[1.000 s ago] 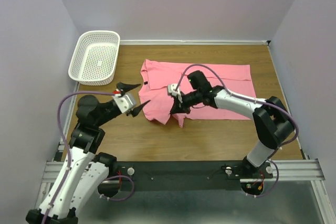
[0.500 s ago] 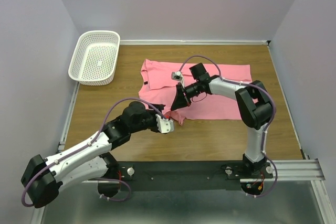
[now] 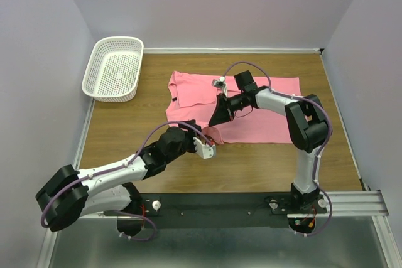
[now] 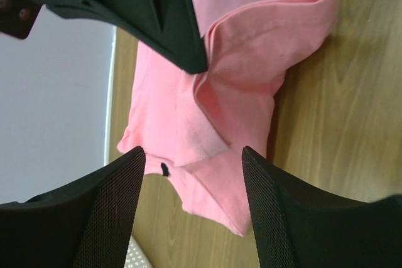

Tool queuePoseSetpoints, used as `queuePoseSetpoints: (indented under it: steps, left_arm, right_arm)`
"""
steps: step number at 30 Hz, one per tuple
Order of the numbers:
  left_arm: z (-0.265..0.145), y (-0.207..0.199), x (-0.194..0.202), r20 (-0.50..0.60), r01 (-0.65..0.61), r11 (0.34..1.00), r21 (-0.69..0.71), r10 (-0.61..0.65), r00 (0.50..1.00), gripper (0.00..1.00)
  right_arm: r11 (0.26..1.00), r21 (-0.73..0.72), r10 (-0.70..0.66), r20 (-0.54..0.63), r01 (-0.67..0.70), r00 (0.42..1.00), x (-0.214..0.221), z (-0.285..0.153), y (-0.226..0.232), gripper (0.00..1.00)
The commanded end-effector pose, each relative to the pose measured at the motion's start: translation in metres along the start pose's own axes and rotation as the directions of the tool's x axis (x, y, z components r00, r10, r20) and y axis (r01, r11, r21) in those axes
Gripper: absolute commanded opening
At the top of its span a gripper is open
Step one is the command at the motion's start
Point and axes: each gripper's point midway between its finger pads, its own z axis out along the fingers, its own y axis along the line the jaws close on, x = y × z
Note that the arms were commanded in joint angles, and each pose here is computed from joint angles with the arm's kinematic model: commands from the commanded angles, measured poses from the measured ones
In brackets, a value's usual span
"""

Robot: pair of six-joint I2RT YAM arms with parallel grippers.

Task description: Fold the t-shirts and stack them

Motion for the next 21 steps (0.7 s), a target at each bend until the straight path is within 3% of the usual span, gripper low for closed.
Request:
queuePoseSetpoints:
  steps: [1, 13, 21]
  left_arm:
    - [-0.002, 0.028, 0.004, -0.042, -0.033, 0.988, -0.153, 0.026, 0.999, 0.70]
    - [0.006, 0.022, -0.008, 0.025, -0.016, 0.993, -0.117, 0.019, 0.999, 0.64]
    - [-0.012, 0.006, -0.011, 0.086, -0.026, 0.997, -0.066, 0.032, 0.996, 0.78]
  right_arm:
    - [0.997, -0.060, 0.044, 0.017, -0.043, 0.999, -0.003, -0.002, 0.006, 0.01]
    - [0.995, -0.071, 0.069, 0.019, -0.067, 0.997, -0.003, -0.002, 0.007, 0.01]
    - [0.993, -0.066, 0.103, 0.017, -0.101, 0.995, -0.003, -0.002, 0.002, 0.01]
